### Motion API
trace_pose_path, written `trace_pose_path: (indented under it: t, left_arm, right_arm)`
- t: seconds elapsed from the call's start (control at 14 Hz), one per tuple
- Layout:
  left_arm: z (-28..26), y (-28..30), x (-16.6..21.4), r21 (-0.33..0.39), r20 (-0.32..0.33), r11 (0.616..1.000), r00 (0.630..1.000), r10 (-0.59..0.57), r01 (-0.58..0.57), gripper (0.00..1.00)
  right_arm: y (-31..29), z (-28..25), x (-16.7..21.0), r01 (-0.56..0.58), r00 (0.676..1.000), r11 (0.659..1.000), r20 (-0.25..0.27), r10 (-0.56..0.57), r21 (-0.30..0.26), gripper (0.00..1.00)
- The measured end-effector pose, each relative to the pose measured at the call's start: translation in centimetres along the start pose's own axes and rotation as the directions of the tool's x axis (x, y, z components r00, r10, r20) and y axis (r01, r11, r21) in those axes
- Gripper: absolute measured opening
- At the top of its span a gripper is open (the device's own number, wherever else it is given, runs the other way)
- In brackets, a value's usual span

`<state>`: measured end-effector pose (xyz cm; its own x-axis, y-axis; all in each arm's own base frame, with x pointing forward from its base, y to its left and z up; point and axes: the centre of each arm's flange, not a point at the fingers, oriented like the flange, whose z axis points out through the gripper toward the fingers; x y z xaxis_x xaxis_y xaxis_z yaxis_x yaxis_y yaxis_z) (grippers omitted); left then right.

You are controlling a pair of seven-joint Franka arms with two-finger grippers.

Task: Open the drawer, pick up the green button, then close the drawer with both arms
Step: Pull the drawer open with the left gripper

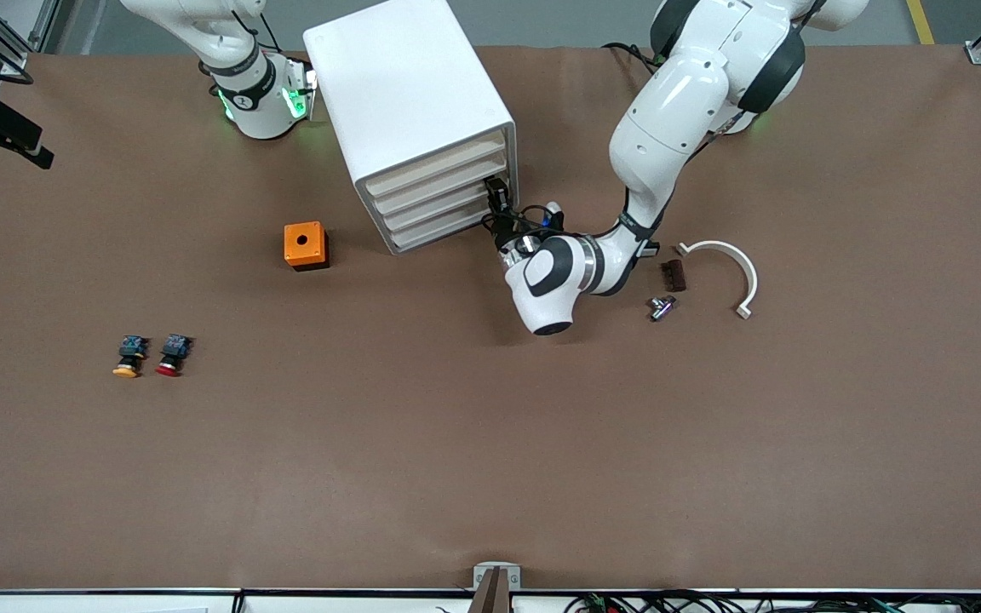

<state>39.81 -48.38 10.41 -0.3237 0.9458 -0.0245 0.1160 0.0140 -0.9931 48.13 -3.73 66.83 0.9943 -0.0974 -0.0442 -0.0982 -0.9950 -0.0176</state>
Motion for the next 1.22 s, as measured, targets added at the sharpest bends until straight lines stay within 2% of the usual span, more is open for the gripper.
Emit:
trace_pose_path:
  t: [0.36, 0.93, 1.22]
  left_arm:
    - [-1.5, 0.1, 0.5, -0.003, 0.023, 1.000, 1.000, -0.002, 0.002, 0.07]
    - [-9.5, 0.5, 3.8, -0.022, 0.156, 1.000, 0.988, -0.006, 0.009, 0.07]
    - [-11.9, 0.5, 4.8, -0.030, 0.197, 1.000, 0.980, -0.002, 0.008, 0.08]
  right_arm:
    - [-0.2, -0.1, 0.1, -0.004, 1.000, 1.000, -0.009, 0.004, 0.000, 1.00]
    - [0.0, -0.2, 0.3, 0.003, 1.000, 1.000, -0.024, -0.003, 0.001, 1.00]
    - [-0.2, -0.3, 0.3, 0.008, 1.000, 1.000, -0.029, -0.007, 0.019, 1.00]
